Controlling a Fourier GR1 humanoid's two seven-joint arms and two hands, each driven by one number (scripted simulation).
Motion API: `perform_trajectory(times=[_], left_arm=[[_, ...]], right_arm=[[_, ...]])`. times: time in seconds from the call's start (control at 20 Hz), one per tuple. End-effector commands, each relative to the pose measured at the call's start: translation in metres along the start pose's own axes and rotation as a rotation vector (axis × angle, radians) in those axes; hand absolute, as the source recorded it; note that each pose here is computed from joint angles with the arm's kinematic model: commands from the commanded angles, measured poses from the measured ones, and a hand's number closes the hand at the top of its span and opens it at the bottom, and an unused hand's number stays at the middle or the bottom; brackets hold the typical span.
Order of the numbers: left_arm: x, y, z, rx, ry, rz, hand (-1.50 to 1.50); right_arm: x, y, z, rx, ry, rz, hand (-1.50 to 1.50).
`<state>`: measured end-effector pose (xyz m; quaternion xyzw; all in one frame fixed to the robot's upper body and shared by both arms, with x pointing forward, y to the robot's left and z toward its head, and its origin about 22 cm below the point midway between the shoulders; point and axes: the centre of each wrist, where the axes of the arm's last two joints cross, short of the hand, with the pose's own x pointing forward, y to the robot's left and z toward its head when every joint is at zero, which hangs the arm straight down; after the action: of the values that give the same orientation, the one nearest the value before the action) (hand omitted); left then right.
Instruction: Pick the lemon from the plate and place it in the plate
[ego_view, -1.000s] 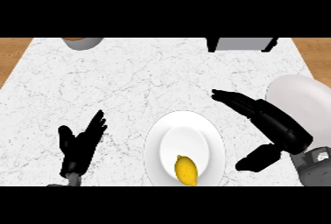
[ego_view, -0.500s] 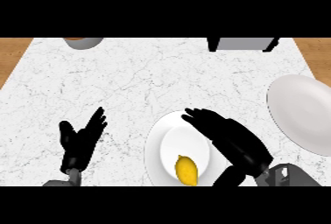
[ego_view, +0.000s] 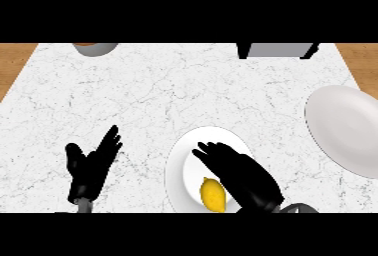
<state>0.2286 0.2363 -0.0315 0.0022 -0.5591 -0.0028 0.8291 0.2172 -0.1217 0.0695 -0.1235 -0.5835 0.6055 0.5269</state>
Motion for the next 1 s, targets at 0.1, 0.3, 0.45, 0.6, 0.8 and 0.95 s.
perform_trajectory(times=[0.1,0.3,0.45,0.6,0.8,0.95], left_arm=[[0.011,-0.008,-0.016,0.009,0.002,0.002,0.00],[-0.008,-0.004,0.011,0.021,-0.001,0.009,0.00],[0.013,0.007,-0.033,0.013,0.002,0.003,0.00],[0.008,0.018,0.002,-0.019,0.017,-0.011,0.00],[-0.013,0.013,0.001,0.017,0.008,0.006,0.00],[0.001,0.000,-0.002,-0.007,0.011,-0.006,0.00]], right_arm=[[0.002,0.032,0.017,0.034,-0.004,-0.011,-1.50],[0.011,0.029,0.005,0.009,0.029,0.028,-1.50],[0.016,0.040,-0.004,0.003,0.047,0.093,-1.50],[0.013,0.045,-0.010,-0.014,0.076,0.129,-1.50],[-0.016,0.046,-0.016,0.020,0.111,0.135,-1.50],[-0.004,0.041,-0.040,0.048,0.090,0.121,-1.50]])
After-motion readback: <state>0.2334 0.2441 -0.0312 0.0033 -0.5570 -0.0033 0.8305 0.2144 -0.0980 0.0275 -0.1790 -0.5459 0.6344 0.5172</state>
